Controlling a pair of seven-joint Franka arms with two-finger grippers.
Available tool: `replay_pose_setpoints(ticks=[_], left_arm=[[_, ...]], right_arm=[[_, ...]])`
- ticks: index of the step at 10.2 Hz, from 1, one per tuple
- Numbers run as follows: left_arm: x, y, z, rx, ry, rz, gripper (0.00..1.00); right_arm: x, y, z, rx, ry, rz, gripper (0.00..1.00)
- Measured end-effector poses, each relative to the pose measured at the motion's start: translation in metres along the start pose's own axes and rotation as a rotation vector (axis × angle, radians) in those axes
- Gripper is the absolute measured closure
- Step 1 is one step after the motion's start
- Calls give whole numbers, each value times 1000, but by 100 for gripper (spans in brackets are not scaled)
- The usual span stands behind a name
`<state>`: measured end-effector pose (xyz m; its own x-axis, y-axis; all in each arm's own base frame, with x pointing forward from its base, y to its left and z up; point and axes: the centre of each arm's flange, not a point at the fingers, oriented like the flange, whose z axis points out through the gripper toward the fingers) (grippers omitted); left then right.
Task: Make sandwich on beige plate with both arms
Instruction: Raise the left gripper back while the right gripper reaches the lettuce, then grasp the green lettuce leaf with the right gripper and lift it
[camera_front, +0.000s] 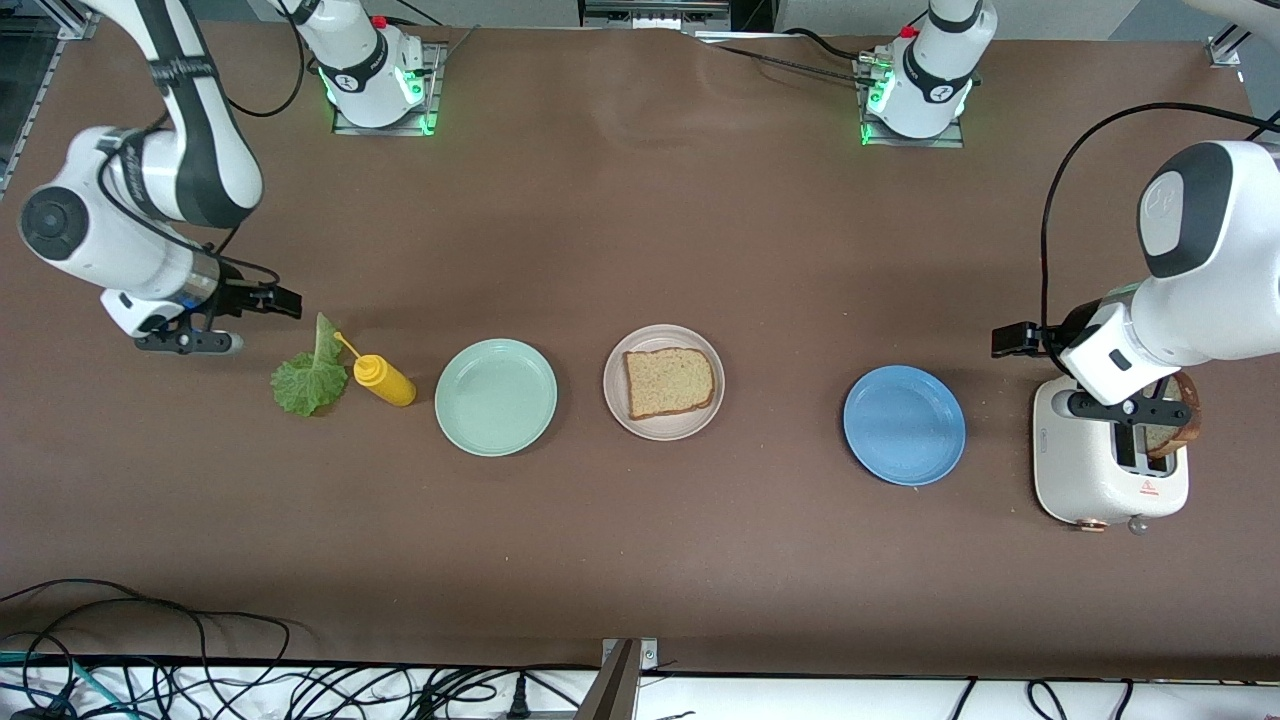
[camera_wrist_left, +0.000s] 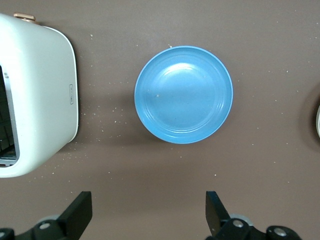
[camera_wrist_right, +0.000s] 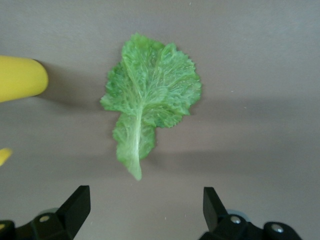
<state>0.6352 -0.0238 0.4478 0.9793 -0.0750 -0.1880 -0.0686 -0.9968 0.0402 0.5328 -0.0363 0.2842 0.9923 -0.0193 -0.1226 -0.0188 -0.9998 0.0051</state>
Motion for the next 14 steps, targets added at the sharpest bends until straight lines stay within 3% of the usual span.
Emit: replay_pose_setpoints(ticks=[4,7,9,12,14], left_arm=[[-2,-9,-2,22,3,-1,0],[-6,-9,-12,27,19,2,0],[-12,-8,-25,28,40,3,0],[-27,-2,-45,26,72,3,0],[-42,5,-70,-23,102,-29,0]], right_arm=[[11,-3,69,-8,10,-5,0],[13,-10,87,-1,5,-5,1],[13,-10,91,0,-1,-4,12],[15,-10,88,0,7,-3,59],[18,-10,85,0,14,-3,87]])
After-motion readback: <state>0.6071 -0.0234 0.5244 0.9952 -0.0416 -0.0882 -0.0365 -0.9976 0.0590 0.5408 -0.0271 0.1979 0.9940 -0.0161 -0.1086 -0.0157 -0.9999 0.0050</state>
